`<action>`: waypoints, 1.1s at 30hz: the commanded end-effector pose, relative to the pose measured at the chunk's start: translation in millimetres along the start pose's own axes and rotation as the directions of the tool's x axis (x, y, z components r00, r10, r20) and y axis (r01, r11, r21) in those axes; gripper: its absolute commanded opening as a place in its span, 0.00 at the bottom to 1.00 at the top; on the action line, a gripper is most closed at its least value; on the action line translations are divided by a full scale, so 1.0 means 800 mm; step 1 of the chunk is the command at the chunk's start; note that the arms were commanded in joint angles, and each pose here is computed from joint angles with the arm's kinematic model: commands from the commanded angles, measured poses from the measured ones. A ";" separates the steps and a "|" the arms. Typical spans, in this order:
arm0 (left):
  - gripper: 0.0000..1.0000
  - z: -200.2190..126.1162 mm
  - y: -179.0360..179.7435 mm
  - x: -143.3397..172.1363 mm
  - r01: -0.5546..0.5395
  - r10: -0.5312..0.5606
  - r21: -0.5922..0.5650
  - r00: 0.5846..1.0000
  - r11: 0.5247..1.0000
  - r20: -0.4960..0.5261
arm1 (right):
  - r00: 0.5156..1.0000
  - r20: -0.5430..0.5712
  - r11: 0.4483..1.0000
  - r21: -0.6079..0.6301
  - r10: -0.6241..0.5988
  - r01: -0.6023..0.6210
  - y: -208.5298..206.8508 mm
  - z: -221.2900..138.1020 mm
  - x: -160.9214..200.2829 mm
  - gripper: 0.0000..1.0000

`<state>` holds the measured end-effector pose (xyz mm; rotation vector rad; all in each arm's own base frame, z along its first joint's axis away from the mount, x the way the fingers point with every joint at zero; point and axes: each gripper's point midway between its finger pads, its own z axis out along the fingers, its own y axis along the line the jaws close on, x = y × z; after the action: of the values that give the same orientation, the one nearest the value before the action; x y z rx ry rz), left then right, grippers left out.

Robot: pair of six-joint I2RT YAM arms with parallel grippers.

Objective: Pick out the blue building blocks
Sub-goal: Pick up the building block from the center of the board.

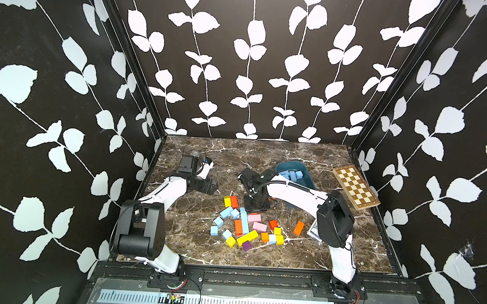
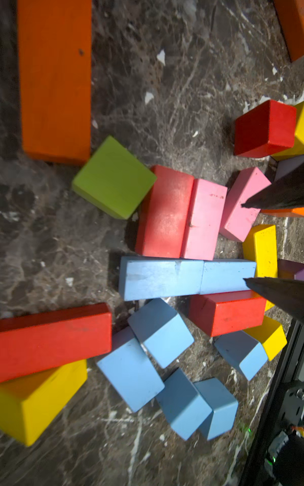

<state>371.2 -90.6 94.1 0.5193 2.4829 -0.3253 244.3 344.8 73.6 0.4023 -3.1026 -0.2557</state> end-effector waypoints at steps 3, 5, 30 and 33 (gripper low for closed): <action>0.90 -0.011 -0.003 -0.007 0.004 -0.004 0.005 1.000 1.000 0.030 | 0.995 -0.077 0.996 0.047 -0.068 0.071 0.000 0.010 0.029 0.41; 0.90 -0.010 -0.004 -0.008 0.009 -0.010 0.012 0.999 1.000 0.033 | 0.994 -0.084 0.995 0.056 -0.072 0.077 -0.001 0.015 0.032 0.41; 0.90 -0.007 -0.008 -0.010 0.018 -0.019 0.035 0.999 0.999 0.042 | 0.964 -0.158 0.975 0.014 -0.216 0.221 0.031 0.048 0.033 0.49; 0.90 -0.007 -0.008 -0.010 0.017 -0.019 0.035 0.999 0.999 0.044 | 0.959 -0.170 0.973 0.002 -0.227 0.230 0.034 0.050 0.036 0.49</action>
<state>371.8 -95.2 96.7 0.5022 2.4730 -0.3711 218.7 369.9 39.6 0.7122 -2.9458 -0.1982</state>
